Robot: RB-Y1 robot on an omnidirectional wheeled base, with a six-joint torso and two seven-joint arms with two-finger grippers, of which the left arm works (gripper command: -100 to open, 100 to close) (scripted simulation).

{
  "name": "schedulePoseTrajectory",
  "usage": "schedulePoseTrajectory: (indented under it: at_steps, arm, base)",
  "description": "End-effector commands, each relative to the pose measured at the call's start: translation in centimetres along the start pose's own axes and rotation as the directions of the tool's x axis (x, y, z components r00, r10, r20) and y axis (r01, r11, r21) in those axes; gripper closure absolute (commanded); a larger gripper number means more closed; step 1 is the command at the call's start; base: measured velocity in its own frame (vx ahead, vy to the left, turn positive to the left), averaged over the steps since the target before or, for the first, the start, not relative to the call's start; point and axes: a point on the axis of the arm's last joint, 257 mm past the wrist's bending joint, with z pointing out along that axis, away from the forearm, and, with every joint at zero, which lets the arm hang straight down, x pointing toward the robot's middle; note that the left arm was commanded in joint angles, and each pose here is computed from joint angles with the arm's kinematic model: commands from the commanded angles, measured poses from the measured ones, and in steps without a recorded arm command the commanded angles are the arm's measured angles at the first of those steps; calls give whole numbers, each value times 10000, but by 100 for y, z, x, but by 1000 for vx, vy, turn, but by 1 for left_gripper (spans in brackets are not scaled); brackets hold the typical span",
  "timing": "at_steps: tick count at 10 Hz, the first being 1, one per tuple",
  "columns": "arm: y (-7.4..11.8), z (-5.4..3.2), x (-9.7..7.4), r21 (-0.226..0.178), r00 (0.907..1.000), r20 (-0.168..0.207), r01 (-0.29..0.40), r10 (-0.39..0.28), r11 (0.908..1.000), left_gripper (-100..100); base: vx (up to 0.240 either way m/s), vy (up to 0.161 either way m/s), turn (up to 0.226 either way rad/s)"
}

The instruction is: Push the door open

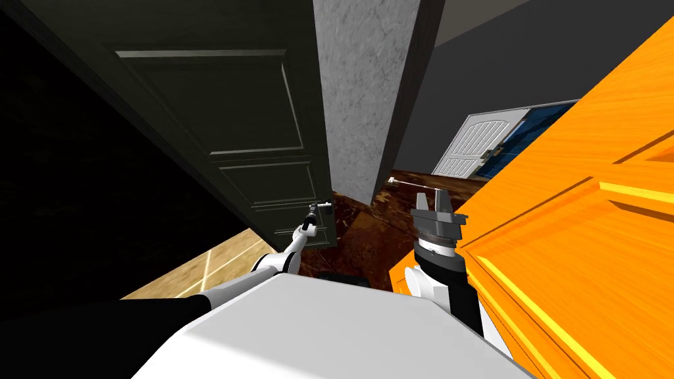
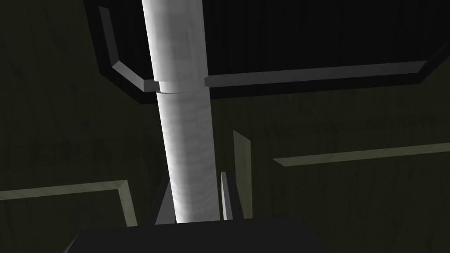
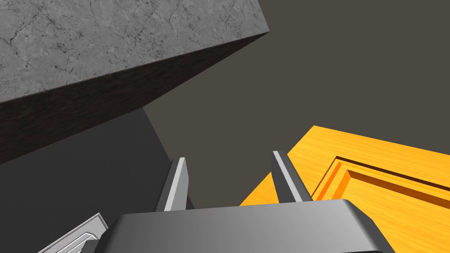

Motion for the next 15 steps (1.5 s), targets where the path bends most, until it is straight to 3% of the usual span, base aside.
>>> schedulePoseTrajectory:
  at_steps: [1,9,15]
  arm:
    - [-50,15,-203,116,9993,358,-127,123,9999,100]
    - [-59,7,-299,116,9932,1155,-177,162,9998,100]
    - [-1,-30,-221,-27,9872,1596,-6,11,10000,100]
  base:
    - [51,-3,95]
    - [157,-15,98]
    - [163,-86,111]
